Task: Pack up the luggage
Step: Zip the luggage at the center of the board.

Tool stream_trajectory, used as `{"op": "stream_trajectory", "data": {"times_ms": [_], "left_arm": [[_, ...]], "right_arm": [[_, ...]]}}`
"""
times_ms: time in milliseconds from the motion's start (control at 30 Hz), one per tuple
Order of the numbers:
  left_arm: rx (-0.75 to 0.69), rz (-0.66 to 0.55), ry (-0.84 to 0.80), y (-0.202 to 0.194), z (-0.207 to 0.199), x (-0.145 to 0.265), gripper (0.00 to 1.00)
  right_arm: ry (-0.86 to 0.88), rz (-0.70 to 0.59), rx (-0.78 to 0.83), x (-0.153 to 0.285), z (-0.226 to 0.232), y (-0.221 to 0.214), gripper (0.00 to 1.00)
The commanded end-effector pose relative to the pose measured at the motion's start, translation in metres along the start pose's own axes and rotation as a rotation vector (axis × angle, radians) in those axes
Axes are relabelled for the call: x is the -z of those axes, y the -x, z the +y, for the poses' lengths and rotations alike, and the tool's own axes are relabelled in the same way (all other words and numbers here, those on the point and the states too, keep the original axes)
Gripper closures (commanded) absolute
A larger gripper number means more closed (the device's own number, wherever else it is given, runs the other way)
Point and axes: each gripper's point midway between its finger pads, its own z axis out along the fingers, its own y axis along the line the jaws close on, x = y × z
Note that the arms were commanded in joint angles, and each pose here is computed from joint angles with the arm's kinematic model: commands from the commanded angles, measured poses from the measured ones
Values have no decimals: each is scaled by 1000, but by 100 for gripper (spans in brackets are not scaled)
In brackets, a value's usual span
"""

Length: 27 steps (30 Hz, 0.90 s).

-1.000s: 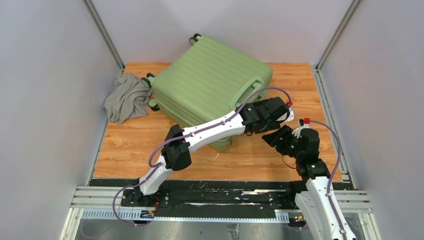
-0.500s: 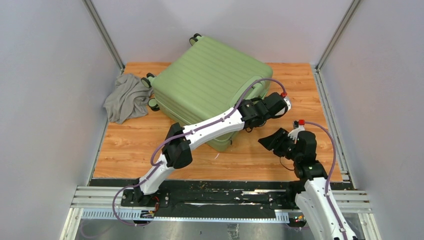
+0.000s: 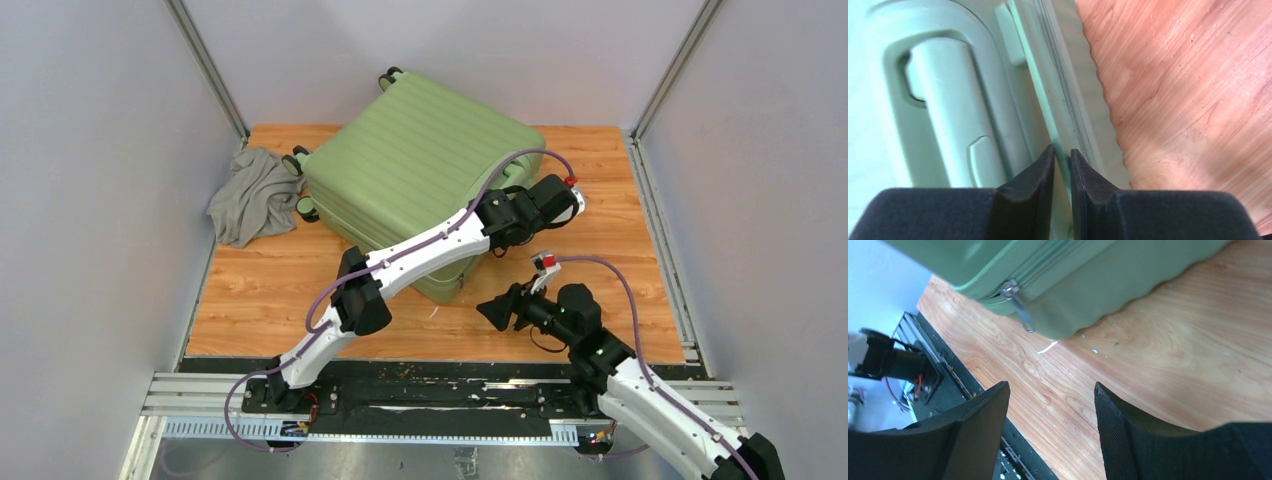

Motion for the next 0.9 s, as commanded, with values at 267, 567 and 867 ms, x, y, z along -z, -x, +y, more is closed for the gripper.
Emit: {"op": "stream_trajectory", "data": {"times_ms": [267,567,867], "left_arm": [[-7,-82,145,24,74,41,100],[41,-113,36,15,70,74,100],[18,-139,-99,-32,95,123,18]], "right_arm": [[168,-173,399,-38,30,34,36],[269,-175,369,-61,50,39,45],[214,-169,383,-68,50,45,55]]}}
